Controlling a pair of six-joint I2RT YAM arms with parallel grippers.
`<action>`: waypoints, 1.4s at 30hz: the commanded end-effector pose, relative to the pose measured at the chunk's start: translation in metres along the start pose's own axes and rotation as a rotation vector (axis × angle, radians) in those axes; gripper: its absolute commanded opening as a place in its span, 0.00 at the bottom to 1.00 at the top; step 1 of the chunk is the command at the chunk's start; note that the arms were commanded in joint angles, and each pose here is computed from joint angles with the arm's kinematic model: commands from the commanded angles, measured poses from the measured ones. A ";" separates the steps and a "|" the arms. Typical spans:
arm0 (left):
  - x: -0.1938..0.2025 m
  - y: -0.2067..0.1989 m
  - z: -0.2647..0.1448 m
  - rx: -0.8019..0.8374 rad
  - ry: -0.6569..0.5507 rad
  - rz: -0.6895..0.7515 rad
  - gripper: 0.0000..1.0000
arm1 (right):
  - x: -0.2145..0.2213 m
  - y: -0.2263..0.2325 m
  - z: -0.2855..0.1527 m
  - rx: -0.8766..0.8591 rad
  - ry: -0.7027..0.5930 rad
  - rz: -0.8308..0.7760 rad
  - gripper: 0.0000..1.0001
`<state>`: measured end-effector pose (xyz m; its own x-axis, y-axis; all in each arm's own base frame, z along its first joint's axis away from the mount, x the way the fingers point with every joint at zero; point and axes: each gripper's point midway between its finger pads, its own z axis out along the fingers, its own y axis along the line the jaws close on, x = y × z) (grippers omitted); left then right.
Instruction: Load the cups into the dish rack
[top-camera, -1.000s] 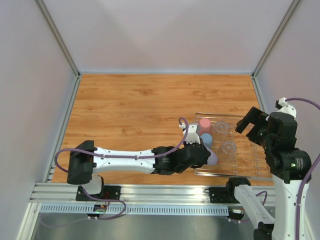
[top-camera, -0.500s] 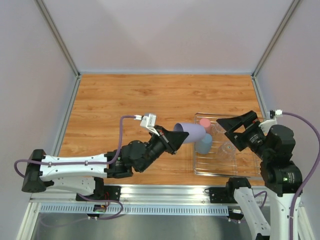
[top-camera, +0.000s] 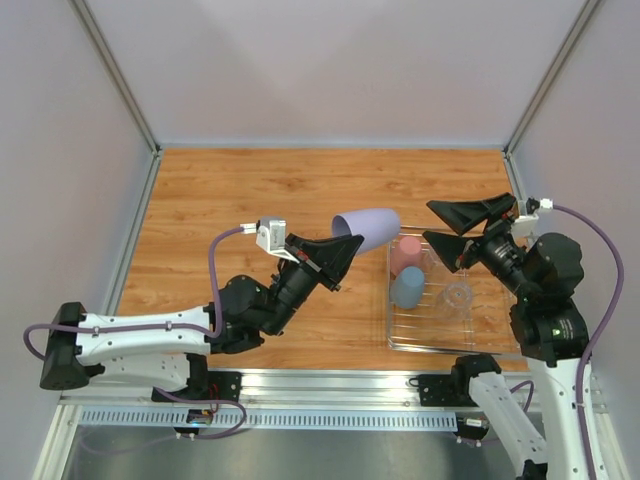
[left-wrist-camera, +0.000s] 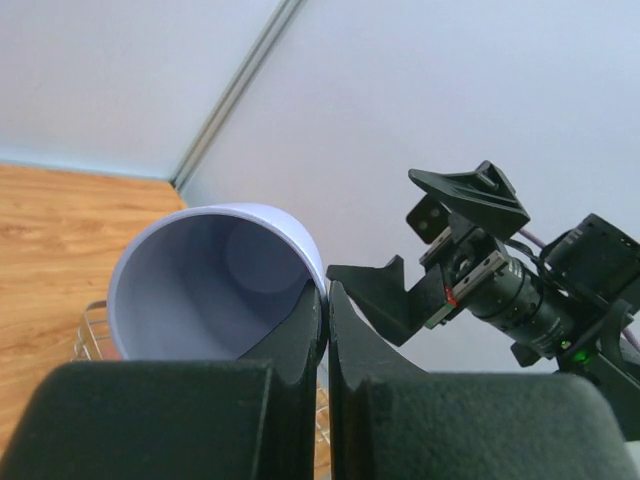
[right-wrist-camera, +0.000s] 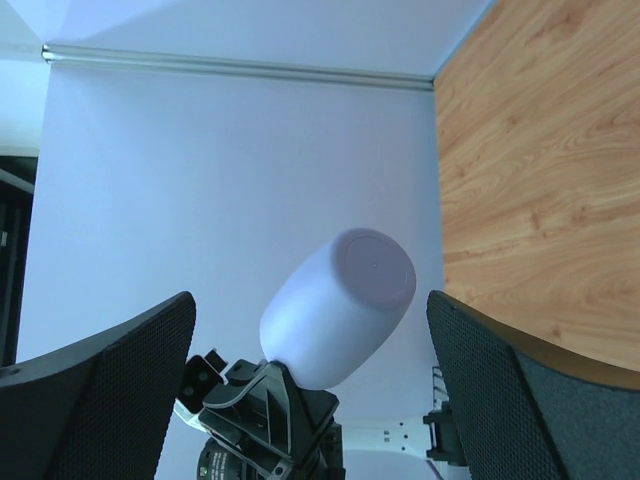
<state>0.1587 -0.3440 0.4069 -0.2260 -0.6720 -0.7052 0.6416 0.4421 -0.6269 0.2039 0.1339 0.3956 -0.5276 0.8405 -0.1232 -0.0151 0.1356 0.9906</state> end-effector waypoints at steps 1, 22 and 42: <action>-0.033 -0.028 0.010 0.086 -0.083 -0.013 0.00 | 0.012 0.019 0.008 -0.070 0.075 0.032 1.00; -0.022 -0.047 0.037 0.129 -0.100 0.070 0.00 | 0.036 0.041 0.037 -0.088 0.193 0.015 0.96; 0.013 -0.050 0.047 0.153 0.001 0.122 0.25 | 0.024 0.048 0.046 -0.078 0.141 -0.158 0.07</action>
<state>0.1618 -0.3939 0.4407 -0.1315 -0.6376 -0.7591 0.7476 0.4391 -0.4983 0.2382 0.1848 0.4207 -0.6333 0.7542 -0.1733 -0.0745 0.1635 0.9837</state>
